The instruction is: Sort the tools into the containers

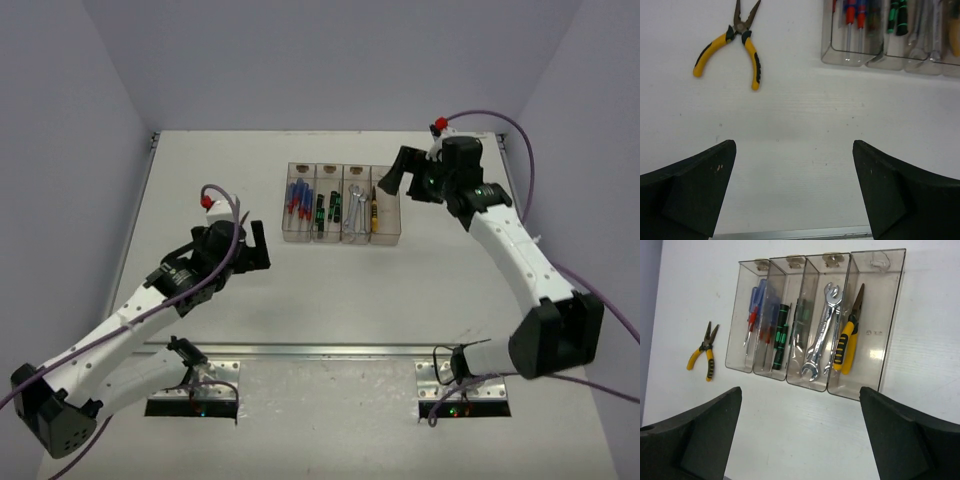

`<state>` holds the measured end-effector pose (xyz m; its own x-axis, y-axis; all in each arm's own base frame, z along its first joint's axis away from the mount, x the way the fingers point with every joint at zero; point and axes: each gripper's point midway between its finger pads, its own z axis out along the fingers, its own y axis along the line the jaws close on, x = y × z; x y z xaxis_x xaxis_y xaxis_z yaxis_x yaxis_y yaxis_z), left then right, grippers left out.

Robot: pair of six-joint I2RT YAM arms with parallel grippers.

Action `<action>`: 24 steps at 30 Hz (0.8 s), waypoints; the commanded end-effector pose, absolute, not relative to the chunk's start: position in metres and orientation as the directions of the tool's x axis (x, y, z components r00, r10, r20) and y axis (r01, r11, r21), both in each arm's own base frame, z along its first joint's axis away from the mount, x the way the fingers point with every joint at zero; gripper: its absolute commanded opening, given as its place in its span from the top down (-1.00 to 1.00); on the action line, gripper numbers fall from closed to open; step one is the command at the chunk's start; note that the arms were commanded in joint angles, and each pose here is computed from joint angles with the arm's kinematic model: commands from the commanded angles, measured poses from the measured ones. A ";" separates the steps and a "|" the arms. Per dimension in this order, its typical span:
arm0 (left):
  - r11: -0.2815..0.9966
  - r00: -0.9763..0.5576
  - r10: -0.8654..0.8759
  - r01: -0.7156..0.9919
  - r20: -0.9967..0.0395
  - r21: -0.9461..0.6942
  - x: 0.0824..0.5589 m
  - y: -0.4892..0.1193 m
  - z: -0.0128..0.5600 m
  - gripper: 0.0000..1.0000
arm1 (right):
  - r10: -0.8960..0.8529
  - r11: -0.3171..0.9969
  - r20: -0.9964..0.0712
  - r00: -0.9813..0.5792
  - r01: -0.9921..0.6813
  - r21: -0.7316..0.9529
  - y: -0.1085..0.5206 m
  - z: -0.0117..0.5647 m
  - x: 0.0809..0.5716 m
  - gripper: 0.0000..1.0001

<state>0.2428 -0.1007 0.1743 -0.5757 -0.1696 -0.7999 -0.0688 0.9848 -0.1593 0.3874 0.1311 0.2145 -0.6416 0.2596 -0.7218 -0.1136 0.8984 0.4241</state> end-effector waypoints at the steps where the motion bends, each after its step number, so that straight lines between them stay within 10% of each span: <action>1: 0.937 -0.573 -0.327 -0.302 -0.751 -0.178 0.269 -0.068 0.156 -1.00 | 0.095 0.933 -0.675 -0.731 -0.171 0.317 0.115 0.156 0.323 -0.98; 7: 0.823 -0.589 -0.550 -0.501 -0.592 -0.267 0.305 -0.011 0.106 -0.99 | 0.022 0.901 -0.683 -0.730 -0.281 0.330 0.122 0.134 0.294 -0.98; 24: 0.888 -0.844 -0.447 -0.459 -0.298 -0.034 0.355 0.030 -0.007 -0.71 | 0.013 0.894 -0.682 -0.731 -0.297 0.336 0.124 0.134 0.293 -0.98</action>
